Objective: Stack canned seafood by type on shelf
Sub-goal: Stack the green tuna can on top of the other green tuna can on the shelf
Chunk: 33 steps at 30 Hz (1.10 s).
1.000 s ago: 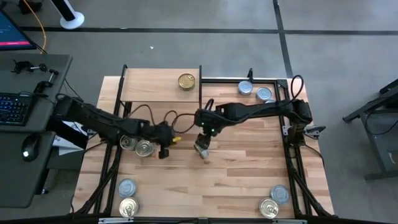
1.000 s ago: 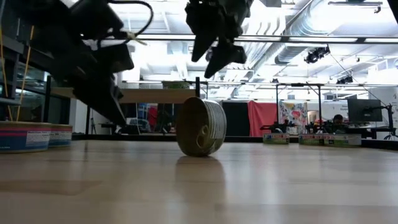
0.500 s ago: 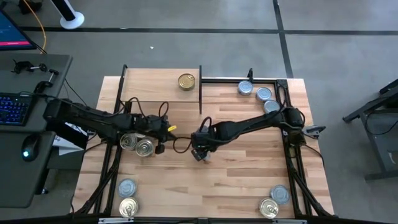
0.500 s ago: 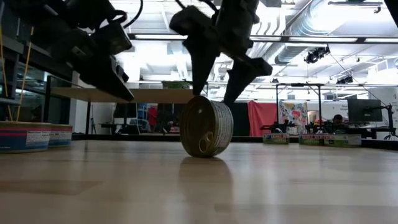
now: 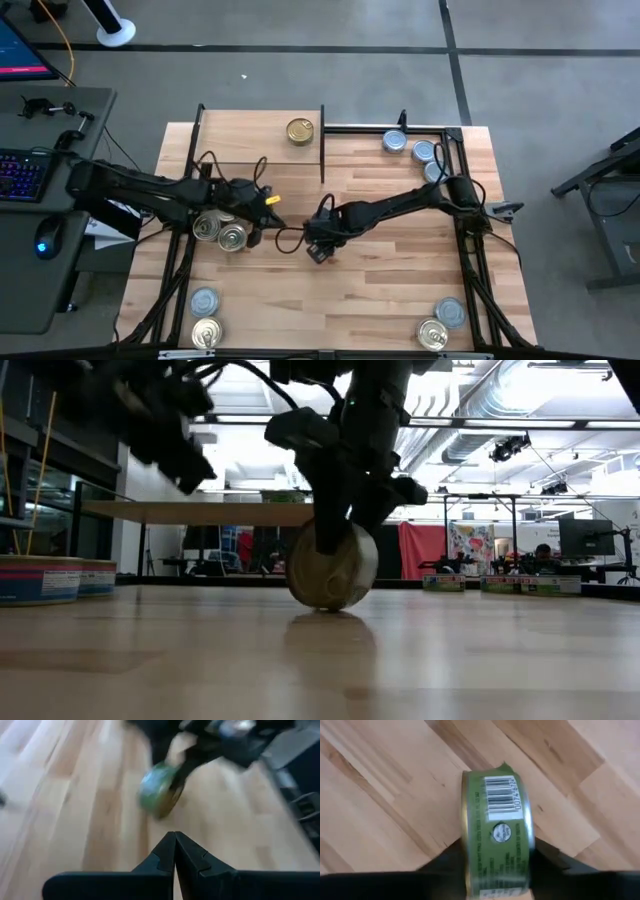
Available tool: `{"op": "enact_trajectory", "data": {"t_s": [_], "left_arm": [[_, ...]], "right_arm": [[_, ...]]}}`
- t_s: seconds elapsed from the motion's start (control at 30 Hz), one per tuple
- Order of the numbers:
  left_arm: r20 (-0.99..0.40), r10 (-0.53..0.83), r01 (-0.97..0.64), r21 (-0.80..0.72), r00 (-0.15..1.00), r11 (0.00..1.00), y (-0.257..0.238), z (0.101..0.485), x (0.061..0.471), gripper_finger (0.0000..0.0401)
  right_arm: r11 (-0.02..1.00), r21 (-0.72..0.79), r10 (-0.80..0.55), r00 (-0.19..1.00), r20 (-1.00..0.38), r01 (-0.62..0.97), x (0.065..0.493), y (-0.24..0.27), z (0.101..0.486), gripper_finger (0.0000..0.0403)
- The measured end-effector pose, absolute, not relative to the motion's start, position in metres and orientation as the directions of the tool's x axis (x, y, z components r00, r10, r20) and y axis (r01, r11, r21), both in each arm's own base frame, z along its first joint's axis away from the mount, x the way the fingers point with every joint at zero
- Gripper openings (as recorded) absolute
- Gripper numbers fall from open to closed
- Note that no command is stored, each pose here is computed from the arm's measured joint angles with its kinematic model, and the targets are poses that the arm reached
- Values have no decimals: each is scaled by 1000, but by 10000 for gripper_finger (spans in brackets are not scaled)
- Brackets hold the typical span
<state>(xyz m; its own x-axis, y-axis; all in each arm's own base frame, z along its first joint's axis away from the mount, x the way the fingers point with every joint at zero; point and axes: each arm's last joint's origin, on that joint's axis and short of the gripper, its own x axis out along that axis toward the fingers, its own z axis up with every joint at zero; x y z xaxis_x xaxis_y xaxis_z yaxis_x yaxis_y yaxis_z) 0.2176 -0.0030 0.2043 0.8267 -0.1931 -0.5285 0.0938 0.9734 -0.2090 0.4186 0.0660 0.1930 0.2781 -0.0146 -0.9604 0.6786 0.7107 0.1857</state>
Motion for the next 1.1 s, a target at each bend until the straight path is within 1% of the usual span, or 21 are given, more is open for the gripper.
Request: {"op": "enact_trajectory", "data": {"t_s": [0.03,0.1,0.23,0.33,0.43,0.57,0.67,0.77,0.87,0.93,1.03,1.1], "left_arm": [[-507,-193,99,-207,840,973,-3,211,217,0],[-475,-181,93,-202,861,975,0,227,214,0],[-429,-160,82,-195,889,977,4,263,200,0],[-398,-130,62,-180,908,982,5,289,186,0],[-341,-36,-15,-144,939,989,6,308,176,0],[-261,84,-117,-114,962,987,8,322,170,0],[-235,122,-163,-163,964,973,8,325,170,0],[-207,112,-162,-242,972,957,6,327,172,0],[-180,96,-141,-262,979,955,3,329,175,0],[-153,87,-126,-265,984,956,2,331,178,0],[-124,89,-119,-268,988,956,1,334,178,0],[-107,89,-115,-270,990,956,0,335,178,0]], "right_arm": [[727,187,-13,285,-958,661,417,63,197,112],[758,191,-13,307,-952,623,415,55,210,114],[798,183,-51,367,-929,573,399,26,252,114],[815,215,-49,434,-899,537,386,-2,283,114],[821,285,-49,558,-828,495,374,-33,315,114],[798,428,-60,761,-646,425,369,-76,350,114],[721,551,-106,853,-511,420,371,-114,360,114],[621,658,-183,895,-407,426,376,-153,358,114],[506,751,-217,905,-365,424,382,-184,345,114],[431,800,-205,908,-364,418,387,-195,333,114],[360,837,-182,911,-371,413,397,-201,316,114],[331,849,-168,911,-376,411,402,-201,309,114]]}}
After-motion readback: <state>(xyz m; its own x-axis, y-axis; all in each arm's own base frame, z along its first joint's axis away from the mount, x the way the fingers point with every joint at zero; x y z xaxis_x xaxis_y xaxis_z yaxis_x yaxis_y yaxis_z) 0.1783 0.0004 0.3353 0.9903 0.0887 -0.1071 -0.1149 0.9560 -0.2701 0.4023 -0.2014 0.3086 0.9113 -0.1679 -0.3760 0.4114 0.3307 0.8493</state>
